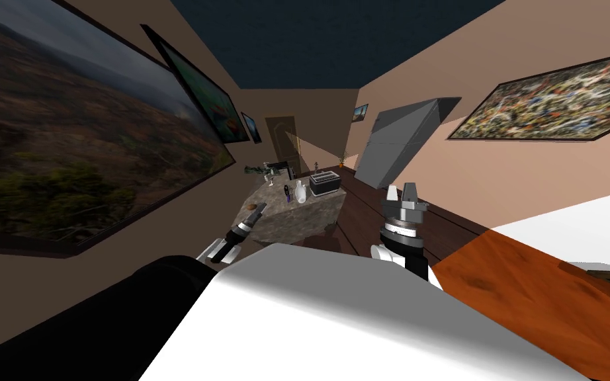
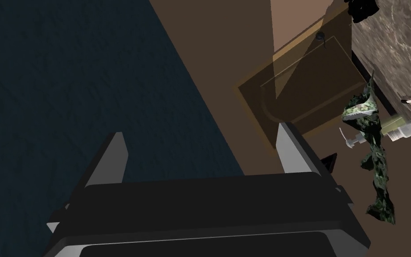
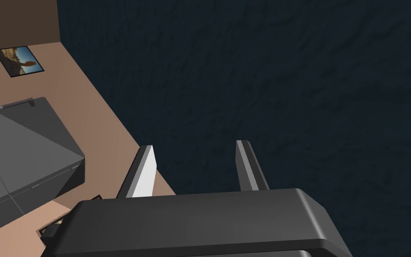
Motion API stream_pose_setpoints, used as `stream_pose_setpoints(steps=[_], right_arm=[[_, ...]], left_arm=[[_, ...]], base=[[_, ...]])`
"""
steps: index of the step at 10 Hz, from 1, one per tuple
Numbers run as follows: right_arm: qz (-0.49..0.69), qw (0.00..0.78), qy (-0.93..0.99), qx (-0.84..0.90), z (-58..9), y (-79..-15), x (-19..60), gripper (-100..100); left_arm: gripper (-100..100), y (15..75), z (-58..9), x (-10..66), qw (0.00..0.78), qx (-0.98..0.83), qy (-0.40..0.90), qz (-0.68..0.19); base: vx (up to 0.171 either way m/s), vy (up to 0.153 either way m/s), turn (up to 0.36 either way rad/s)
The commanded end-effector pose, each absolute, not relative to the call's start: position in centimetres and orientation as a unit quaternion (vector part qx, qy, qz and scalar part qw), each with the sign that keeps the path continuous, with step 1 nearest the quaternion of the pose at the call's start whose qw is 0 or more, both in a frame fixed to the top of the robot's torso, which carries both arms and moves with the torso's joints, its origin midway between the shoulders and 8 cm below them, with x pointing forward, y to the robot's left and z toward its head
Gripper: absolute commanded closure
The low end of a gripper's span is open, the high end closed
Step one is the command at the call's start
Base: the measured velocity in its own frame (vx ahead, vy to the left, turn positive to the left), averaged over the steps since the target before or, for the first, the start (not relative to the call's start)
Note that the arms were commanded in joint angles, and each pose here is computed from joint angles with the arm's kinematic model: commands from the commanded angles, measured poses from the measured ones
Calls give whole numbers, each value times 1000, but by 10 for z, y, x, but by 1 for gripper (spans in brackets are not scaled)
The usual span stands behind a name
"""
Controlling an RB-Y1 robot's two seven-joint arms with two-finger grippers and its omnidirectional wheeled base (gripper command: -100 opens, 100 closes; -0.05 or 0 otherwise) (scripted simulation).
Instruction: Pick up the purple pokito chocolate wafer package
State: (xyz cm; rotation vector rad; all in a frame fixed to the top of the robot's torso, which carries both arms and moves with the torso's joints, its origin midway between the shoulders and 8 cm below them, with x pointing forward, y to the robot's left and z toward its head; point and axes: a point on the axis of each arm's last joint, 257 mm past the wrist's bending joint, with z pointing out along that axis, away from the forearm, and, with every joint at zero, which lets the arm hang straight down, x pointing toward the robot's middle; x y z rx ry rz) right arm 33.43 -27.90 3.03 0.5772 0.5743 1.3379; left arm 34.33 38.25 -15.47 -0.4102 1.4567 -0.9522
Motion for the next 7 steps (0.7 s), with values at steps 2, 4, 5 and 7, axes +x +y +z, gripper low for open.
stream_pose_setpoints(steps=[2,4,5,7], right_arm=[[603,709,259,260,30,-279,334,0],[603,709,259,260,30,-279,334,0],[603,709,259,260,30,-279,334,0],[603,709,259,260,30,-279,334,0]], left_arm=[[-100,405,-172,336,607,-173,669,-392],[-100,424,-182,329,590,-171,695,-375],[-100,436,-189,323,576,-173,710,-367],[-100,461,-202,314,555,-178,736,-345]], base=[[-3,-16,-92],[6,-21,-122],[12,-29,-142],[17,-29,-124]])
